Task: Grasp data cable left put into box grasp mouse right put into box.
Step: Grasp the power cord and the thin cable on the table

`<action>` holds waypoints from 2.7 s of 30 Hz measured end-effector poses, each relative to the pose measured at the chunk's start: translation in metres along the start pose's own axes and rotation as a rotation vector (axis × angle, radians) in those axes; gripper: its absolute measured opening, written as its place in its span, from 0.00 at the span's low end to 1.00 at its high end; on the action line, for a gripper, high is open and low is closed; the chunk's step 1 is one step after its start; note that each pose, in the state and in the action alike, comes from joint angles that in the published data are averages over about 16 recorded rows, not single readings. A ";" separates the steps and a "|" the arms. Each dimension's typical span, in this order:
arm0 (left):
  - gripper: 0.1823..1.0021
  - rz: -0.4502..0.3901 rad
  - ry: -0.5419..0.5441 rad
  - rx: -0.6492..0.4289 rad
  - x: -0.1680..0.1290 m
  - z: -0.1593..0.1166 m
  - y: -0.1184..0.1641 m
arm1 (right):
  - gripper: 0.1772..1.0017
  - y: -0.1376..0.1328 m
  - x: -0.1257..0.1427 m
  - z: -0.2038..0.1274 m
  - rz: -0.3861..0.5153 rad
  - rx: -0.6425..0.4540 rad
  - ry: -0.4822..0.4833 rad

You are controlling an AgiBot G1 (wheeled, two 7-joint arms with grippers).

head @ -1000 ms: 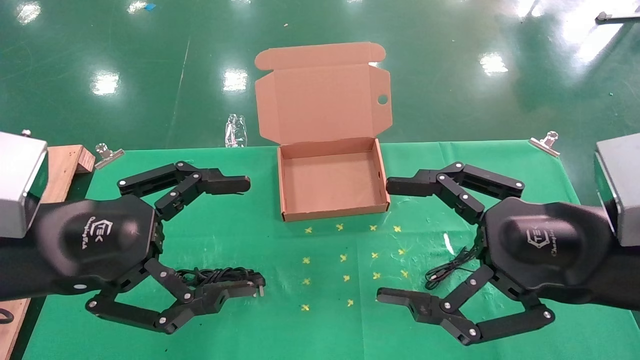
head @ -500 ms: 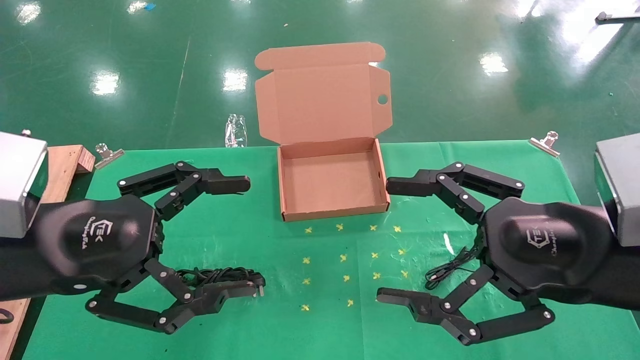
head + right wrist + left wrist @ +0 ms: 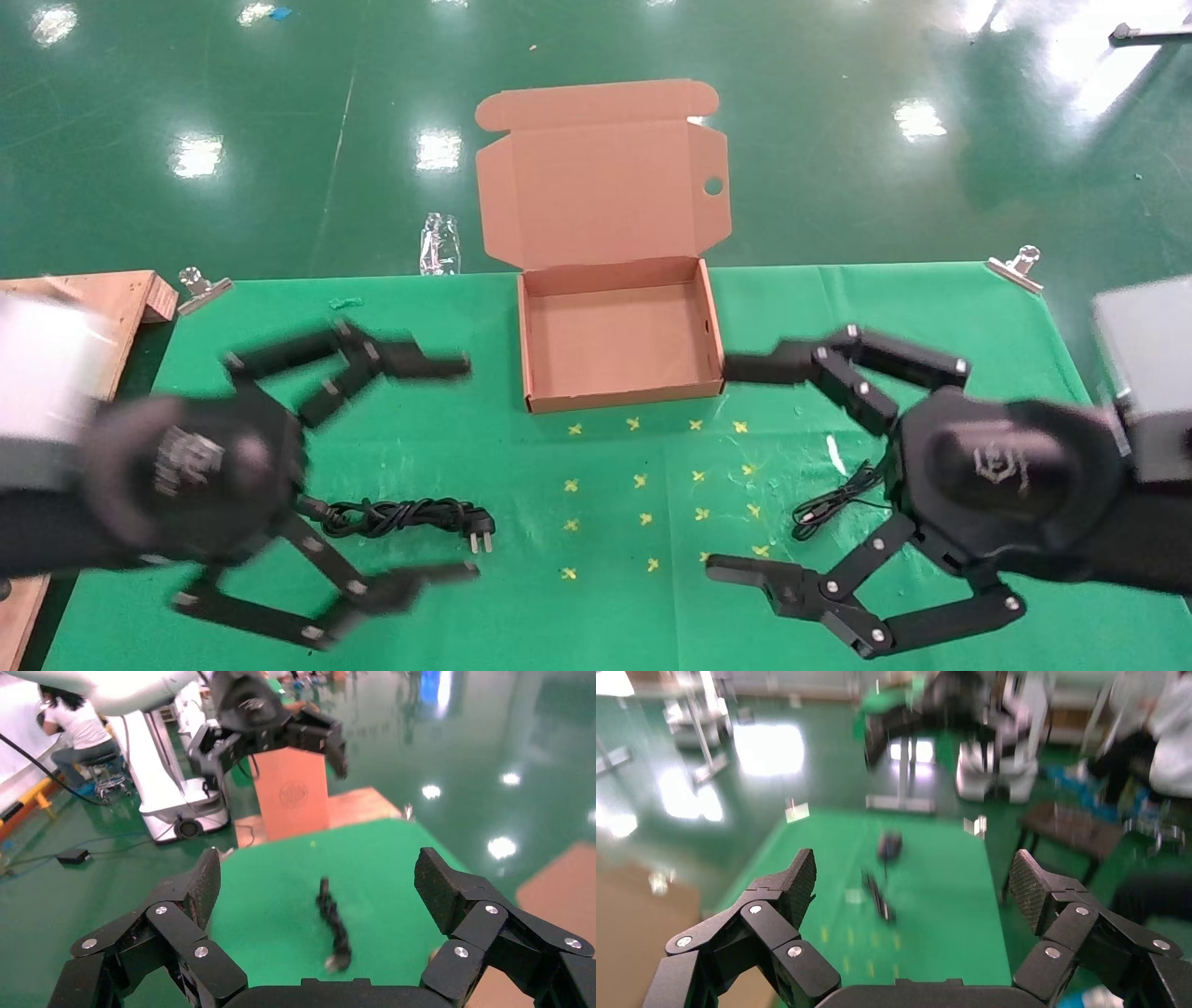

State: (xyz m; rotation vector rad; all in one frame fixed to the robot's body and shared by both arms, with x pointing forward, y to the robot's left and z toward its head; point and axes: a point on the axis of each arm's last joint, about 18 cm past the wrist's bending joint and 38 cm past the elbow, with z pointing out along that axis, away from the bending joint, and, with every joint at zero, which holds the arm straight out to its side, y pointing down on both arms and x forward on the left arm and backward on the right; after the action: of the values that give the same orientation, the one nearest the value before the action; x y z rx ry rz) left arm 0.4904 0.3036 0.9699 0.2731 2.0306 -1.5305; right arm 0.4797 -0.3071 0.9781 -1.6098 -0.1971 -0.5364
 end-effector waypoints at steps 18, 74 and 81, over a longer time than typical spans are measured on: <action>1.00 0.257 0.001 -0.479 -0.025 0.009 0.069 | 1.00 0.044 0.002 -0.016 -0.035 -0.398 0.033; 1.00 0.176 -0.138 -0.950 -0.053 0.086 0.165 | 1.00 0.154 0.054 -0.021 -0.137 -1.097 0.056; 1.00 0.176 -0.138 -0.950 -0.053 0.086 0.165 | 1.00 0.169 0.084 0.001 -0.189 -1.147 0.059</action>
State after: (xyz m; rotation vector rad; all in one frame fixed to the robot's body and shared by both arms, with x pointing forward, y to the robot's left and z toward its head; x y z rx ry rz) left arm 0.6414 0.2856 0.8505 -0.0378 2.2903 -0.3582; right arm 0.6269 -0.3428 0.8650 -2.6934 0.0295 -0.9315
